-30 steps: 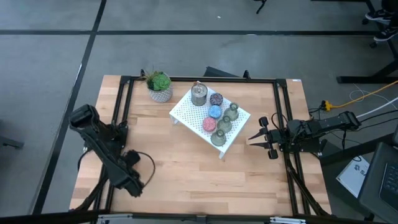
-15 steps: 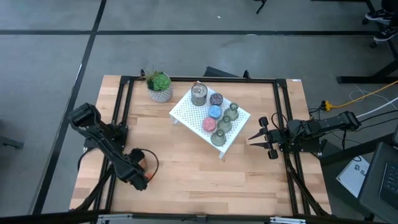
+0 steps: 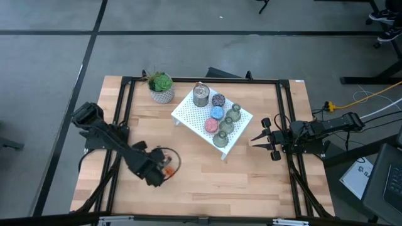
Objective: Pick & Place candle stick holders
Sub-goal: Put the silver scented candle on the shelf aligned with the other silver scented candle on the shelf
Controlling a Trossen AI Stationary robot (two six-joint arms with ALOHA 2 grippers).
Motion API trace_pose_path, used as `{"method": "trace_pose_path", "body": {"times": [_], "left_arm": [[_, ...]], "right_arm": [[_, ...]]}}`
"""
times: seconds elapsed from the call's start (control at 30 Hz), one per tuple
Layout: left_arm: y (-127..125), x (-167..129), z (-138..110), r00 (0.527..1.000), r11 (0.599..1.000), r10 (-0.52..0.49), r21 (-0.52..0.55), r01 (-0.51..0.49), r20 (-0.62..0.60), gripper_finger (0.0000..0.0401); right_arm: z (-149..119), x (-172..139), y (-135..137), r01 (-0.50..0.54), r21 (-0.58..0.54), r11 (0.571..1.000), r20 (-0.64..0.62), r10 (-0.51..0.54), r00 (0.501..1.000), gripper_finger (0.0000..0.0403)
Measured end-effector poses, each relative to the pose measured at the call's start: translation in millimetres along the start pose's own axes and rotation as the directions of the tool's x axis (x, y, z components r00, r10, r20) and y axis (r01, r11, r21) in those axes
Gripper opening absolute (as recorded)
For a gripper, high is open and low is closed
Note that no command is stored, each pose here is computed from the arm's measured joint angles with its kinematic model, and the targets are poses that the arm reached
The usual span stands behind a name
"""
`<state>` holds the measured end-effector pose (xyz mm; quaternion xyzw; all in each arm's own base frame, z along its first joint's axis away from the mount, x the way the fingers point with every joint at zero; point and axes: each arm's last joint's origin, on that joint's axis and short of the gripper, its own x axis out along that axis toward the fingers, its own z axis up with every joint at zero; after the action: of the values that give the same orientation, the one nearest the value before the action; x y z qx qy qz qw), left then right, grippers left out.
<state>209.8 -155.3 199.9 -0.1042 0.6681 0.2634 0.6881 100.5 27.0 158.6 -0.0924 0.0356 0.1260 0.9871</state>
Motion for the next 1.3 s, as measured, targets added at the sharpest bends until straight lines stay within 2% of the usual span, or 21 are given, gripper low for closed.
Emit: {"method": "trace_pose_path", "body": {"times": [0.07, 0.13, 0.23, 0.3, 0.37, 0.43, 0.5, 0.6, 0.7, 0.83, 0.9, 0.97, 1.07, 1.13, 1.2, 1.3], "left_arm": [[-4, -16, 12, 0.998, 0.995, -0.070, 0.070, 0.069, 0.004, 0.0002], [-7, -34, 25, 0.990, 0.983, -0.110, 0.153, 0.096, 0.083, 0.0002], [-5, -59, 45, 0.954, 0.951, -0.100, 0.309, 0.008, 0.284, 0.0002], [-1, -64, 57, 0.941, 0.914, -0.092, 0.402, -0.050, 0.326, 0.0003], [6, -60, 69, 0.957, 0.885, -0.106, 0.464, -0.034, 0.272, 0.0011], [15, -49, 83, 0.973, 0.880, -0.110, 0.475, 0.001, 0.201, 0.0028], [24, -34, 95, 0.981, 0.876, -0.074, 0.481, -0.021, 0.177, 0.0051], [34, -11, 117, 0.964, 0.826, -0.025, 0.549, -0.128, 0.264, 0.0089], [40, 9, 134, 0.934, 0.800, -0.008, 0.563, -0.209, 0.358, 0.0115], [39, 20, 141, 0.908, 0.784, -0.058, 0.581, -0.216, 0.415, 0.0108], [37, 24, 139, 0.914, 0.778, -0.088, 0.601, -0.185, 0.396, 0.0093], [37, 29, 134, 0.930, 0.764, -0.076, 0.620, -0.177, 0.359, 0.0076], [34, 26, 134, 0.922, 0.767, -0.088, 0.617, -0.179, 0.377, 0.0053], [32, 23, 132, 0.916, 0.780, -0.060, 0.591, -0.204, 0.396, 0.0039], [29, 13, 133, 0.904, 0.827, -0.037, 0.521, -0.212, 0.426, 0.0024], [27, -7, 134, 0.897, 0.906, -0.030, 0.390, -0.162, 0.441, 0.0005]], "right_arm": [[0, 0, 0, 0.000, 0.000, 1.000, 0.000, 0.000, 1.000, 0.0112], [0, 0, 0, 0.000, 0.000, 1.000, 0.000, 0.000, 1.000, 0.0112], [0, 0, 0, 0.000, 0.000, 1.000, 0.000, 0.000, 1.000, 0.0112], [0, 0, 0, 0.000, 0.000, 1.000, 0.000, 0.000, 1.000, 0.0112], [0, 0, 0, 0.000, 0.000, 1.000, 0.000, 0.000, 1.000, 0.0112], [0, 0, 0, 0.000, 0.000, 1.000, 0.000, 0.000, 1.000, 0.0112], [0, 0, 0, 0.000, 0.000, 1.000, 0.000, 0.000, 1.000, 0.0112], [0, 0, 0, 0.000, 0.000, 1.000, 0.000, 0.000, 1.000, 0.0112], [0, 0, 0, 0.000, 0.000, 1.000, 0.000, 0.000, 1.000, 0.0112], [0, 0, 0, 0.000, 0.000, 1.000, 0.000, 0.000, 1.000, 0.0112], [0, 0, 0, 0.000, 0.000, 1.000, 0.000, 0.000, 1.000, 0.0112], [0, 0, 0, 0.000, 0.000, 1.000, 0.000, 0.000, 1.000, 0.0112], [0, 0, 0, 0.000, 0.000, 1.000, 0.000, 0.000, 1.000, 0.0112], [0, 0, 0, 0.000, 0.000, 1.000, 0.000, 0.000, 1.000, 0.0112], [0, 0, 0, 0.000, 0.000, 1.000, 0.000, 0.000, 1.000, 0.0112], [0, 0, 0, 0.000, 0.000, 1.000, 0.000, 0.000, 1.000, 0.0112]]}}
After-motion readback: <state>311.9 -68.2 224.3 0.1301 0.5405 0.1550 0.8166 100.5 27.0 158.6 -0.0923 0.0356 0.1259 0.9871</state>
